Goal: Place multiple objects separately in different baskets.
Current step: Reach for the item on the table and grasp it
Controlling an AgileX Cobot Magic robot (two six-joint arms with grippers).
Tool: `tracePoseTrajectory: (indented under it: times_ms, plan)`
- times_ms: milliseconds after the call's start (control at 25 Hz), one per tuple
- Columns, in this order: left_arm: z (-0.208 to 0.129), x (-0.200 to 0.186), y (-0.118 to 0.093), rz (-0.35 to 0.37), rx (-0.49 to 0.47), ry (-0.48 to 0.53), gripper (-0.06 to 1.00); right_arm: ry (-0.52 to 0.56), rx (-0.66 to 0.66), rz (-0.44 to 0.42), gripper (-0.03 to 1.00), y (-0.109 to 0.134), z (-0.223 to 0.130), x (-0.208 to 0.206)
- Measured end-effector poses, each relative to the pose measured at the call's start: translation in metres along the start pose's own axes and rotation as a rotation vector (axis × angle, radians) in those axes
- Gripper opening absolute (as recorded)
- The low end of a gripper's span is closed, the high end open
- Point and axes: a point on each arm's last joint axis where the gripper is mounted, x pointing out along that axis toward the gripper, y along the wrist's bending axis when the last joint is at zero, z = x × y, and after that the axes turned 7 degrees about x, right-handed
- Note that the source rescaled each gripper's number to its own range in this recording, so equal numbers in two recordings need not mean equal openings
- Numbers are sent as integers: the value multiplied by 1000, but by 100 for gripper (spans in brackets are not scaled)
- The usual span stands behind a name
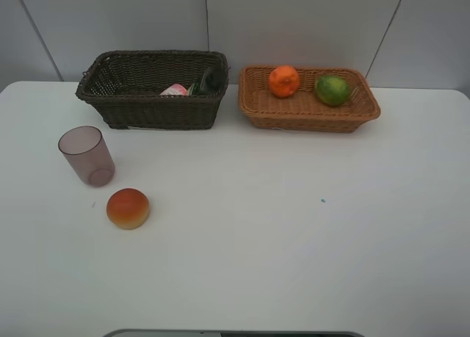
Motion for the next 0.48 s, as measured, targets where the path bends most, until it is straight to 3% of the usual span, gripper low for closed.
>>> tracePoseTrajectory:
  times_ms: [280,480]
  plan:
    - [37,70,-7,-69,53,300,98,0,0,0,79,0,0,0]
    - [59,109,-23,-102,119,383,98,0,0,0,79,0,0,0]
